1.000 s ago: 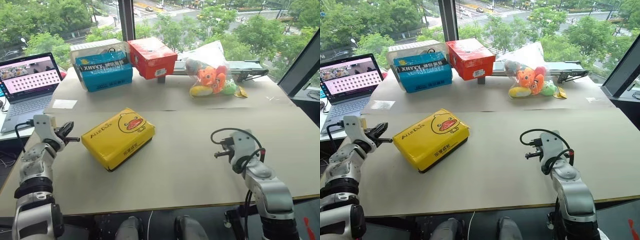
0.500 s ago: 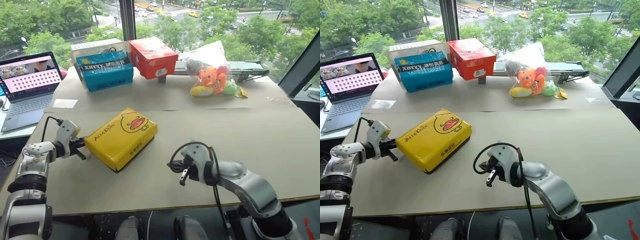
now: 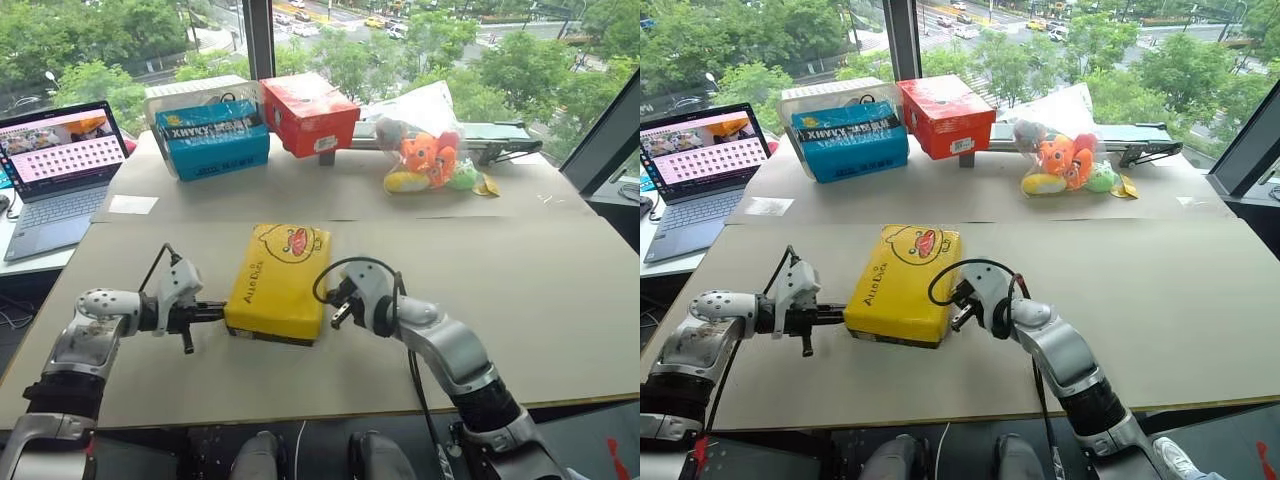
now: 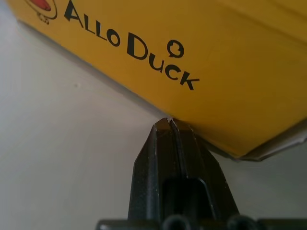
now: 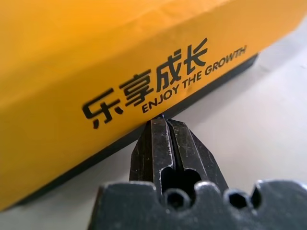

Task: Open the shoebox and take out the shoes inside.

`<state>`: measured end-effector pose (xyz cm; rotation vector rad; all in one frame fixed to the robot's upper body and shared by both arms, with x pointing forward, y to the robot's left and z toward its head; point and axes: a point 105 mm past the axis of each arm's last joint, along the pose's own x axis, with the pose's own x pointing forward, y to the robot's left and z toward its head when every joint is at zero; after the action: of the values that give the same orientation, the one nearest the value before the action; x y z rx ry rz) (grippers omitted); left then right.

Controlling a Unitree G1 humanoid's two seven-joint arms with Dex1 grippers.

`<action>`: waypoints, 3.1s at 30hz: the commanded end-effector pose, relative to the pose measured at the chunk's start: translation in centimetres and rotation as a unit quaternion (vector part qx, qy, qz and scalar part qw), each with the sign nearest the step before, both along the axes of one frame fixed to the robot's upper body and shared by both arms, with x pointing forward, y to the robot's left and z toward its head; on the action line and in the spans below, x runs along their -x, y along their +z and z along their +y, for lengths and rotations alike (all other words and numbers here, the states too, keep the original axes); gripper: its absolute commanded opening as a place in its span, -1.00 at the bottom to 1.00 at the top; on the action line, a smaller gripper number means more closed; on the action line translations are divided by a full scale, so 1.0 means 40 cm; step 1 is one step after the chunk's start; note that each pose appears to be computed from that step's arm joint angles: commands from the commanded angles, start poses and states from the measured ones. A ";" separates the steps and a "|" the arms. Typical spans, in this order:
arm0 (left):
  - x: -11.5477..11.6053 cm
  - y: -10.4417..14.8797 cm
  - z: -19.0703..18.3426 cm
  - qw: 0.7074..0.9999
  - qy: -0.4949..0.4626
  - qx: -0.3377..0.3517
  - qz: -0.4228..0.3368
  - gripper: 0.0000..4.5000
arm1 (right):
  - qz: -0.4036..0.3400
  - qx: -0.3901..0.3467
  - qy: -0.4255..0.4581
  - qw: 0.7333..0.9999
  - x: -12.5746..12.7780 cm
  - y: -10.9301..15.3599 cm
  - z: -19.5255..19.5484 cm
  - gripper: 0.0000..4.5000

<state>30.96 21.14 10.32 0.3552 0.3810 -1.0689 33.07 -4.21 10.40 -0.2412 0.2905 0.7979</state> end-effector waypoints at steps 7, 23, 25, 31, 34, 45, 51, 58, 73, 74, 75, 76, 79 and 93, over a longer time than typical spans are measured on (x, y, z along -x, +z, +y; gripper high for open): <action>0.064 0.016 -0.191 0.994 -0.089 0.056 -0.022 -0.99 | -0.024 -0.004 -0.005 1.000 0.017 0.041 -0.056 -1.00; 0.088 -0.012 -0.202 0.993 -0.111 0.034 -0.007 -0.99 | 0.001 0.018 -0.011 1.000 0.071 0.024 -0.108 -1.00; 0.085 -0.007 -0.196 0.994 -0.104 0.033 -0.009 -0.99 | -0.003 0.025 -0.029 0.999 0.058 0.024 -0.128 -1.00; 0.087 0.020 -0.147 0.997 -0.075 0.029 -0.010 -0.99 | -0.012 0.070 -0.080 0.994 0.027 0.030 -0.218 -1.00; 0.082 0.030 -0.106 0.998 -0.051 0.022 -0.015 -0.99 | -0.017 0.084 -0.096 0.992 0.024 0.044 -0.257 -1.00; 0.102 0.083 0.024 0.997 -0.006 0.061 0.042 -0.99 | -0.021 0.060 -0.077 0.995 0.069 0.115 -0.309 -1.00; 0.174 0.164 0.060 0.990 -0.032 0.102 0.088 -0.99 | 0.007 0.030 -0.036 0.999 0.080 0.116 -0.294 -1.00; 0.224 0.247 0.059 0.989 -0.048 0.114 0.076 -0.99 | 0.033 0.048 0.025 0.998 0.064 0.080 -0.278 -1.00; 0.234 0.215 0.032 0.991 -0.035 0.110 0.072 -0.99 | 0.020 0.029 0.149 0.988 0.030 0.087 -0.157 -1.00; 0.232 0.215 0.030 0.991 -0.035 0.111 0.071 -0.99 | 0.014 0.015 0.152 0.988 0.033 0.110 -0.151 -1.00; 0.230 0.214 0.027 0.991 -0.035 0.111 0.071 -0.99 | 0.009 0.003 0.154 0.988 0.036 0.130 -0.146 -1.00; 0.227 0.214 0.025 0.991 -0.035 0.111 0.070 -0.99 | 0.006 -0.005 0.157 0.988 0.039 0.145 -0.144 -1.00; 0.221 0.214 0.022 0.991 -0.035 0.111 0.068 -0.99 | 0.001 -0.026 0.168 0.985 0.052 0.177 -0.134 -1.00; 0.217 0.272 0.057 0.993 -0.012 0.110 0.031 -0.99 | -0.050 -0.098 0.269 0.957 0.084 0.331 0.037 -1.00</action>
<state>22.59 22.91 19.69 0.1118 0.3533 -1.1475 30.13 -3.86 22.16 -0.1634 0.0977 1.3043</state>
